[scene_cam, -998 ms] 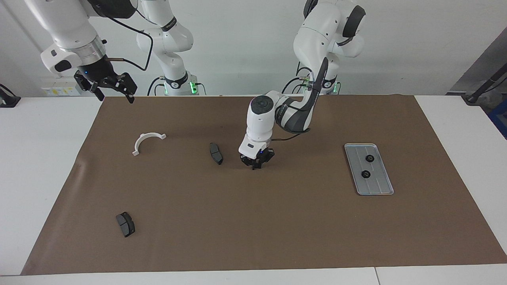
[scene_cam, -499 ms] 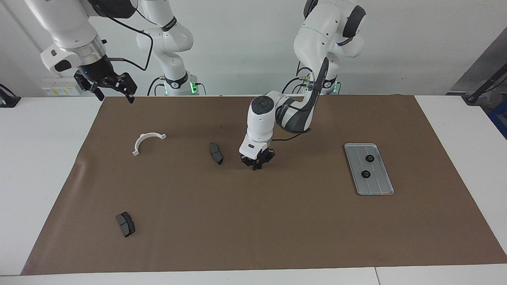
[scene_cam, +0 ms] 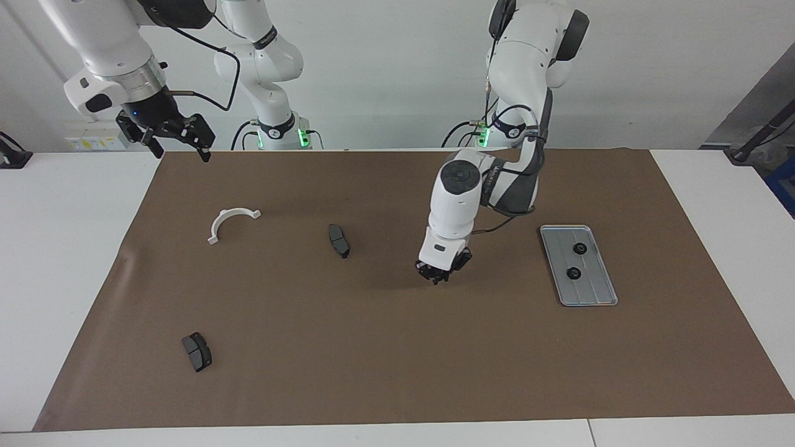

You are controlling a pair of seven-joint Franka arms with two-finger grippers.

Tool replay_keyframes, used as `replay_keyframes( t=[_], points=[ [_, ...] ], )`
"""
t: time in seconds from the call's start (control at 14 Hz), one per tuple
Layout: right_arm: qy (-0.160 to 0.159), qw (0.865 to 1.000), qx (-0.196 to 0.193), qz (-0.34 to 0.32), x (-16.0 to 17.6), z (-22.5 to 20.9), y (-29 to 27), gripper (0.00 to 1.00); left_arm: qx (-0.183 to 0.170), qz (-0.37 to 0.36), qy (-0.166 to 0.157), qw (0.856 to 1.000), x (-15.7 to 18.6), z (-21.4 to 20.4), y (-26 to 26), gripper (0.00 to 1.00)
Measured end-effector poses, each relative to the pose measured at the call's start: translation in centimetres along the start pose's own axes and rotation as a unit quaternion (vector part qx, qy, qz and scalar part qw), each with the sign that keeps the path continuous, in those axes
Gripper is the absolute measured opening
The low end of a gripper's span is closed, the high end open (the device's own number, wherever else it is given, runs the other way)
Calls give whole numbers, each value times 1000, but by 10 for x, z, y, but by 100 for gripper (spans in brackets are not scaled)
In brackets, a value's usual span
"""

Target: Pick bearing gear from pile to tray

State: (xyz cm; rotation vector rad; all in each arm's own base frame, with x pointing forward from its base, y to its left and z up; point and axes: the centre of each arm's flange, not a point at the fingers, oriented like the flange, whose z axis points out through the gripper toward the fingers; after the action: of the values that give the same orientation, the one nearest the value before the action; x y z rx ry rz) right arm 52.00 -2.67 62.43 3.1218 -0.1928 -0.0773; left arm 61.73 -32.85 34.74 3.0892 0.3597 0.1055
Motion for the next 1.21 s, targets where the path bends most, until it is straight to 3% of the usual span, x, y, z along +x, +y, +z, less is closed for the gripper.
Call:
replay_keyframes(
  t=[0.29, 0.5, 0.86, 1.21],
  points=[
    [0, 1000, 0, 0, 0, 0, 0, 100, -11, 31, -23, 999, 66, -16, -96, 24],
    [0, 1000, 0, 0, 0, 0, 0, 100, -7, 66, -33, 997, 94, -21, -158, 24],
    [0, 1000, 0, 0, 0, 0, 0, 100, -6, 142, -63, 988, 112, -5, -256, 24],
    [0, 1000, 0, 0, 0, 0, 0, 100, -13, 197, -99, 975, 100, 16, -339, 24]
  ],
)
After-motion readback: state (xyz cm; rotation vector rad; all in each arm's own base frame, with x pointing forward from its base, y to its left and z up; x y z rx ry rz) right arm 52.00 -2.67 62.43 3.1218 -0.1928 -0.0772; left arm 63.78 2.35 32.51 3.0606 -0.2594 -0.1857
